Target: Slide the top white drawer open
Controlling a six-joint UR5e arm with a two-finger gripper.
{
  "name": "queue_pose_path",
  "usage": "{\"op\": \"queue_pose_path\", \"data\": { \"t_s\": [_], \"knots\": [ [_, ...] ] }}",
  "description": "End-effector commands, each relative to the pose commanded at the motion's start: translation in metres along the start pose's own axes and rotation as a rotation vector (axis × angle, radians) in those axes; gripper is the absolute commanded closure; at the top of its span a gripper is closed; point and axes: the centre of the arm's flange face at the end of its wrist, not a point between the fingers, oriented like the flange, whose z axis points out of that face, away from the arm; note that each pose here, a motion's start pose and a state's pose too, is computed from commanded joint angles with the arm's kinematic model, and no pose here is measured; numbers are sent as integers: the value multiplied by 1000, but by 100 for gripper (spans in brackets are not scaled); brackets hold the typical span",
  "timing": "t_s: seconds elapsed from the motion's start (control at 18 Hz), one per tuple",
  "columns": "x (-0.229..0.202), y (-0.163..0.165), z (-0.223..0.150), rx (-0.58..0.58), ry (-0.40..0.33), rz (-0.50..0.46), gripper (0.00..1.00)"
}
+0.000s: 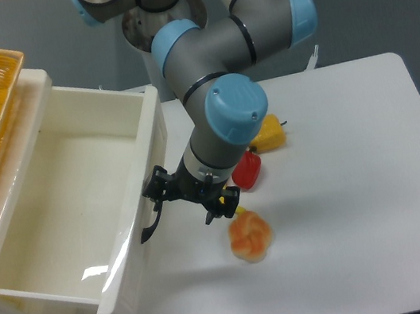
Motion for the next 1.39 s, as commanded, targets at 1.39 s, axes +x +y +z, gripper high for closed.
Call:
{"op": "queue_pose_path", "data": {
  "t_s": [1.39],
  "knots": [
    [-141,38,-2,-238,-360,322,0]
  ]
}}
